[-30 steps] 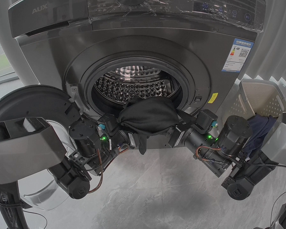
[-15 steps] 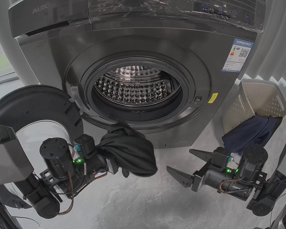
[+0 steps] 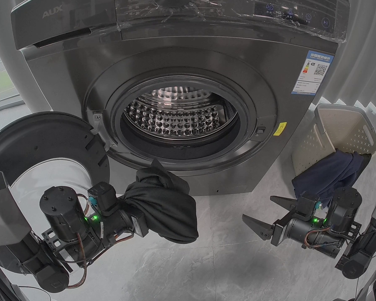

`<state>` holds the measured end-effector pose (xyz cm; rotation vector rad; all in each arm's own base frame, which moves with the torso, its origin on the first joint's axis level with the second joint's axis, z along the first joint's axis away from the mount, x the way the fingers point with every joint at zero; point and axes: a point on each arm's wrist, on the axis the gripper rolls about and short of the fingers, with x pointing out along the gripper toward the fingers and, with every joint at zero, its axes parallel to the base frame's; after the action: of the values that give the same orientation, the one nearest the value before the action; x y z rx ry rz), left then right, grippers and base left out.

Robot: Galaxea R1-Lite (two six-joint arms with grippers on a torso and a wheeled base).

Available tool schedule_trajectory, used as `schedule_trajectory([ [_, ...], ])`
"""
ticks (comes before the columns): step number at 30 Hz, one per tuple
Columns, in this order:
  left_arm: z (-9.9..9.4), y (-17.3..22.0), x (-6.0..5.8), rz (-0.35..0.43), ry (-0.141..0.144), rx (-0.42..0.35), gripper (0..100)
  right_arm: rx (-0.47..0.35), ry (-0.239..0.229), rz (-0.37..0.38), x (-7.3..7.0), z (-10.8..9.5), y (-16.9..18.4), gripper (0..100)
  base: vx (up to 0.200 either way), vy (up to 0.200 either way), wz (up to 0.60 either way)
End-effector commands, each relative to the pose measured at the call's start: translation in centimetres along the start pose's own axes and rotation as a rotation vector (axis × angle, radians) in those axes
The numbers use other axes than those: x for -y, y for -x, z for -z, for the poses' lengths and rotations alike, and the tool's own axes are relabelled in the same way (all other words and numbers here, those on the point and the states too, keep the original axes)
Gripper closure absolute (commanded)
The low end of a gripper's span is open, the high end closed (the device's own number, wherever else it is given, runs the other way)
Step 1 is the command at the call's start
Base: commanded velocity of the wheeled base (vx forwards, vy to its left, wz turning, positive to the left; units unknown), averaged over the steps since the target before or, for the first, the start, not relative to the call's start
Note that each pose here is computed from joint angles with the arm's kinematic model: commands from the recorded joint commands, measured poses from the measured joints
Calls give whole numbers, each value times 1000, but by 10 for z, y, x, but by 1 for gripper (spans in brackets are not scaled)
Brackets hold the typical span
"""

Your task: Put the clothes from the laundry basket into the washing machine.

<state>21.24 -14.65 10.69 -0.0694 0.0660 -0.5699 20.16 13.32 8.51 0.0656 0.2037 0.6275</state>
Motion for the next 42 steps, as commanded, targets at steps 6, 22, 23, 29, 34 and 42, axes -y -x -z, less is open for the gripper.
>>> schedule_trajectory([
  [6, 0, 2, 7, 26, -4, 1, 100, 12, -3, -2, -1, -3, 1, 0, 200, 0, 0],
  [22, -4, 2, 12, 24, -1, 24, 100, -25, 20, -114, -27, 3, 25, 0, 63, 0, 0],
  [23, -4, 0, 12, 13, -1, 22, 100, -26, 22, -123, -29, 3, 26, 0, 0, 0, 0],
  [29, -3, -16, 11, -13, 8, 41, 100, -29, 23, -155, -36, 4, 28, 0, 0, 0, 0],
  [34, 2, -30, 19, -5, -26, 41, 100, -36, 22, -172, -40, 5, 28, 0, 0, 0, 0],
  [42, 5, -74, 18, -18, -9, 98, 100, -42, 24, -188, -48, 6, 29, 0, 0, 0, 0],
])
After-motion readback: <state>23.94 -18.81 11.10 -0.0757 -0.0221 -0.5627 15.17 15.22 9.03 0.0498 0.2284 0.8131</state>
